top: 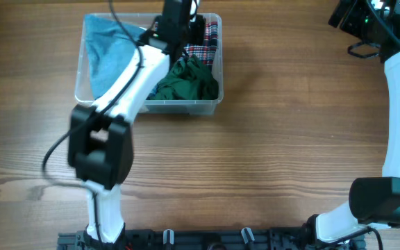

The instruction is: Pack container

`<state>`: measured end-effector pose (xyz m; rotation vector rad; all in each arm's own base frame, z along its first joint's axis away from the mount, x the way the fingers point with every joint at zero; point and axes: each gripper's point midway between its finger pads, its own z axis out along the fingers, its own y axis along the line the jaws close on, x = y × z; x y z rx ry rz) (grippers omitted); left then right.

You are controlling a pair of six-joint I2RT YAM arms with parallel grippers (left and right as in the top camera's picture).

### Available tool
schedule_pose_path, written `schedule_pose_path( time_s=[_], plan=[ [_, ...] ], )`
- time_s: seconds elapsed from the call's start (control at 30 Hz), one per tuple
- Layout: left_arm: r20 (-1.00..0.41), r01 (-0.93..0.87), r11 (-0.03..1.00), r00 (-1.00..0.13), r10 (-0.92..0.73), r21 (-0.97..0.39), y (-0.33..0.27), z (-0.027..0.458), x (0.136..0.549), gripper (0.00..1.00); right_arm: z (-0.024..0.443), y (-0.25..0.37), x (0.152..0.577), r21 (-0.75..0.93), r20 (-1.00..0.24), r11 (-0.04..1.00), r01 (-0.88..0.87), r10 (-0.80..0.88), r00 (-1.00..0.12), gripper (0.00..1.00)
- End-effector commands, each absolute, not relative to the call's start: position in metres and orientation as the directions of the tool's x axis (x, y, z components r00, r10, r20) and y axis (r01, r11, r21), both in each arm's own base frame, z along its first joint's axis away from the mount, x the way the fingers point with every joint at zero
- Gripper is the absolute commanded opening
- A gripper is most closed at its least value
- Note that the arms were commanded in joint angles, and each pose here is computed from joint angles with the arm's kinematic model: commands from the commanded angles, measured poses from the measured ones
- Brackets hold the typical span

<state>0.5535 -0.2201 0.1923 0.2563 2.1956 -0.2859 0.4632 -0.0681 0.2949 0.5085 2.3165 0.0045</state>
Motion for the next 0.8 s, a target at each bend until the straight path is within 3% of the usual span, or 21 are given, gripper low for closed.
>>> schedule_pose_path(
  time_s=[0.0, 0.13, 0.27, 0.43, 0.63, 0.77],
  plan=[
    [-0.889, 0.293, 0.948, -0.457, 0.023, -0.126, -0.205, 0.311, 0.517, 1.0, 0.292, -0.07, 0.464, 0.147, -0.678, 0.916, 0.373, 0.368, -0.637, 0.99],
    [-0.89, 0.294, 0.946, -0.455, 0.014, -0.136, -0.188, 0.356, 0.472, 1.0, 0.292, -0.07, 0.464, 0.147, -0.678, 0.916, 0.372, 0.367, -0.637, 1.0],
    [-0.853, 0.312, 0.939, -0.52, 0.04, -0.146, -0.175, 0.366, 0.425, 1.0, 0.293, -0.07, 0.464, 0.147, -0.678, 0.916, 0.372, 0.367, -0.636, 1.0],
    [-0.792, 0.297, 0.945, -0.605, 0.075, -0.137, -0.157, 0.361, 0.38, 1.0, 0.292, -0.07, 0.464, 0.147, -0.678, 0.916, 0.372, 0.367, -0.637, 1.0],
    [-0.616, 0.25, 0.964, -0.775, 0.14, -0.095, -0.129, 0.324, 0.323, 1.0, 0.292, -0.07, 0.464, 0.147, -0.678, 0.916, 0.373, 0.368, -0.637, 1.0],
    [-0.549, 0.072, 0.983, -0.835, -0.033, -0.169, -0.107, 0.322, 0.3, 1.0, 0.292, -0.07, 0.464, 0.147, -0.678, 0.916, 0.372, 0.367, -0.637, 1.0]
  ],
)
